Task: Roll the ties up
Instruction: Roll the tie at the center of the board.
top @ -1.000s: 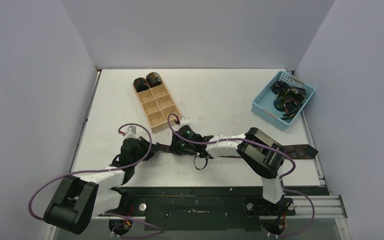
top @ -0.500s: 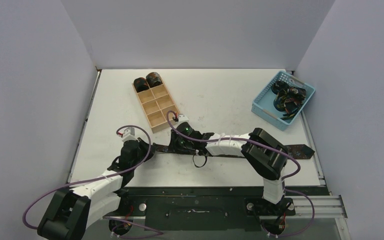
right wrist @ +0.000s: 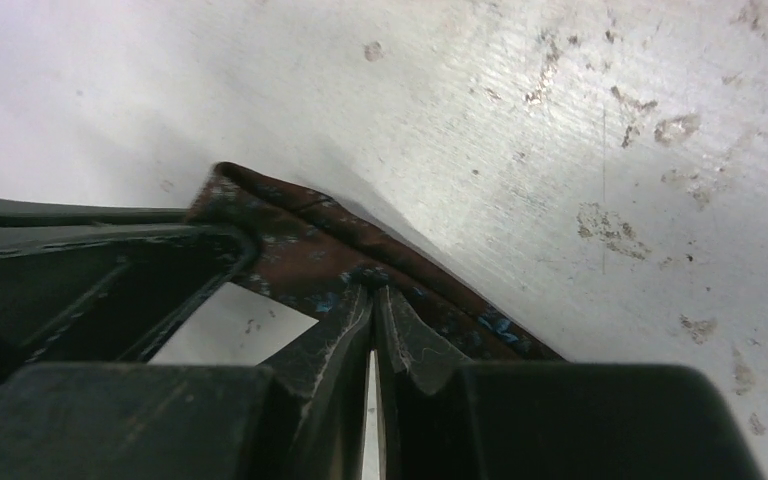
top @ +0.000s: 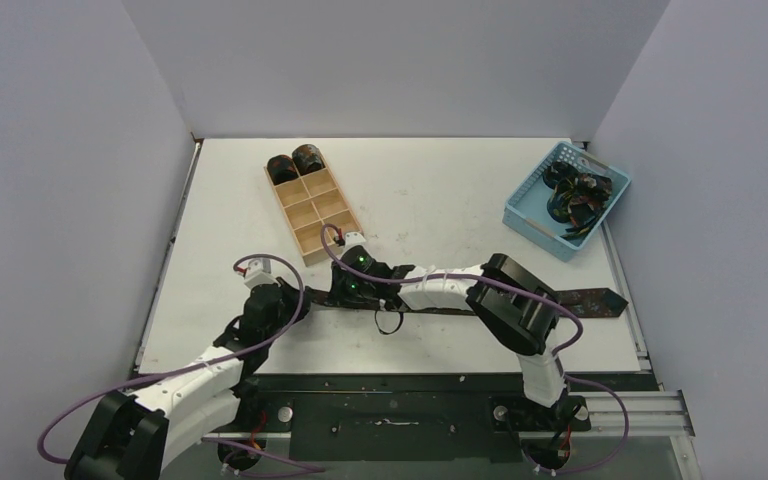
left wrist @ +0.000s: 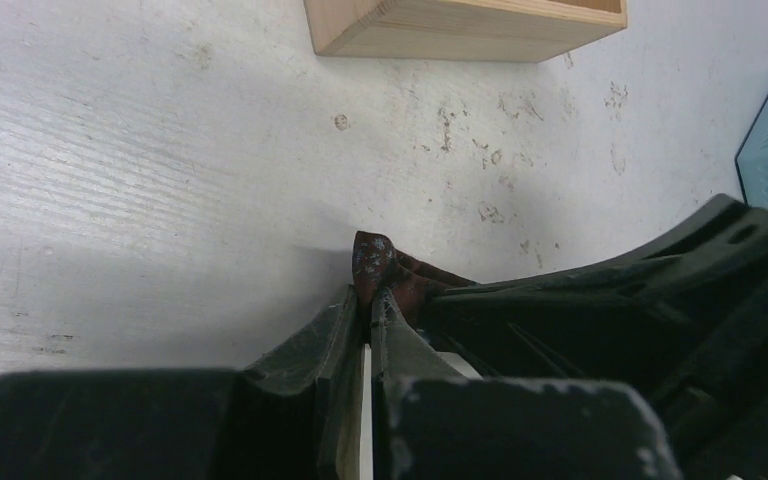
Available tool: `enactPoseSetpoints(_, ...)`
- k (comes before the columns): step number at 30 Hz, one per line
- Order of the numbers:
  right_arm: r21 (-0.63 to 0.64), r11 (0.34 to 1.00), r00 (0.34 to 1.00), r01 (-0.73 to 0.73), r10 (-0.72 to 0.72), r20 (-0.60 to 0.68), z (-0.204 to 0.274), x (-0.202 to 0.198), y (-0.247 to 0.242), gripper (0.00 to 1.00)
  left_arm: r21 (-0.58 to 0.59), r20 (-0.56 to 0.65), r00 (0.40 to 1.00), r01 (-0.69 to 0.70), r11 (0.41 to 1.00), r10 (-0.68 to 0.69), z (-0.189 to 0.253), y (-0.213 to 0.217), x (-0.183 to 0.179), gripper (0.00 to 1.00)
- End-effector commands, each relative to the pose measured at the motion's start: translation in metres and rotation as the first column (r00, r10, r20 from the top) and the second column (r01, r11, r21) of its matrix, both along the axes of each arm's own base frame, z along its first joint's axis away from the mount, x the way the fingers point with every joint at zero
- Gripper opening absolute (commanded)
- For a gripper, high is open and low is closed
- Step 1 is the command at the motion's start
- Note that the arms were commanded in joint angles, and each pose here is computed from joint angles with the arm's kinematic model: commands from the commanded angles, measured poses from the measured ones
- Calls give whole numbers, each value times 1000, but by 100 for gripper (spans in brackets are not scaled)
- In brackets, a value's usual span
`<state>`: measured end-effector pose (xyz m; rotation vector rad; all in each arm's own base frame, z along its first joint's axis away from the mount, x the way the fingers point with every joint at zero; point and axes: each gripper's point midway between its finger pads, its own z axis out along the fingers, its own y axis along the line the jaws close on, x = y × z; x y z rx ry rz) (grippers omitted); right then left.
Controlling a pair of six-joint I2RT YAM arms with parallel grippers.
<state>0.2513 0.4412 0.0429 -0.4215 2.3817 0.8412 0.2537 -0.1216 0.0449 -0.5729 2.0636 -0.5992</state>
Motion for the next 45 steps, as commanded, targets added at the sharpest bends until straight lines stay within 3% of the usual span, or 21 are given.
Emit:
enactPoseSetpoints(1, -22, 1000, 999, 3, -3, -33, -15, -2, 3, 7, 16, 59, 998, -5, 1000, 4, 17, 1, 6, 0)
enactPoseSetpoints(12, 3, 1000, 997, 2, -2, -79, -37, -4, 7, 5, 81, 119, 986, 104, 991, -113, 31, -18, -2, 0)
enactPoseSetpoints(21, 162, 986, 993, -46, 62, -99, -34, -1, 14, 5, 107, 179, 954, 225, 968, -242, 47, -49, -7, 0)
enactPoseSetpoints(30, 165, 986, 997, -35, 46, -59, -4, 6, -1, 9, 279, 145, 976, 118, 953, -163, 57, -19, 3, 0)
enactPoseSetpoints(45, 233, 972, 999, 34, -30, -23, 50, 28, -36, 19, 424, 136, 982, 62, 903, -131, 63, -16, 8, 0)
